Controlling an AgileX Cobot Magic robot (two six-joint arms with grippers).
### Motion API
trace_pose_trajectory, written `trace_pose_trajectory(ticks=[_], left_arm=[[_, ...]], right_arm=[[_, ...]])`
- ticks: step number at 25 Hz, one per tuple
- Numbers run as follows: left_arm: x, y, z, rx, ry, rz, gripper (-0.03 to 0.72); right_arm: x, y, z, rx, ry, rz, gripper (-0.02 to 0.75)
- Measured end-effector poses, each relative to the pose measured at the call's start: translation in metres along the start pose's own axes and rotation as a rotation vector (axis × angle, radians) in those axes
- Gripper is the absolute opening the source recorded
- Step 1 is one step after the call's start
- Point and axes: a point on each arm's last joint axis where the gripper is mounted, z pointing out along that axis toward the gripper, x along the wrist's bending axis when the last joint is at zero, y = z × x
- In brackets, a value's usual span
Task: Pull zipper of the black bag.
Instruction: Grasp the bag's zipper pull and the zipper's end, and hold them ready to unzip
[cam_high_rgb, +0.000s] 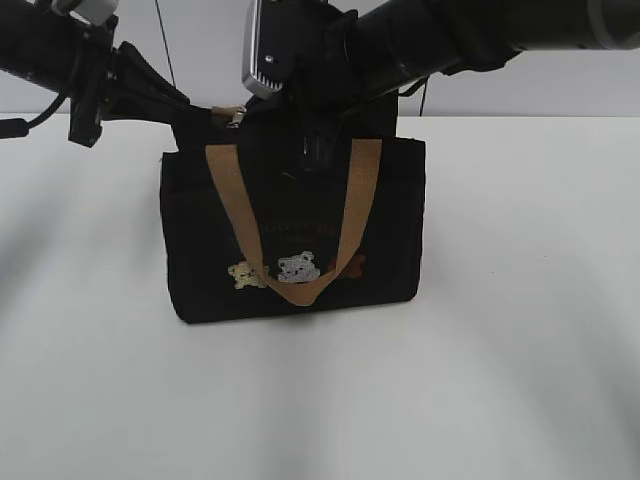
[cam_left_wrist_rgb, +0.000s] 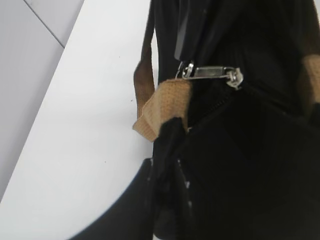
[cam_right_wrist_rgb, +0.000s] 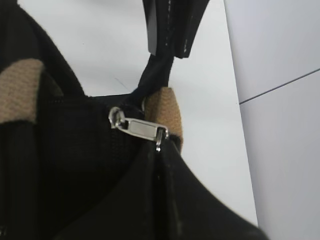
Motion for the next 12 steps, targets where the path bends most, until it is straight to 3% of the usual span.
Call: trace_pose_trajectory(ticks=[12], left_arm=[[-0.001, 0.002, -0.001, -0.018, -0.013, -0.003, 0.048]], right_arm=[[-0.007, 0.007, -0.017, -0.015, -0.008, -0.018, -0.015]])
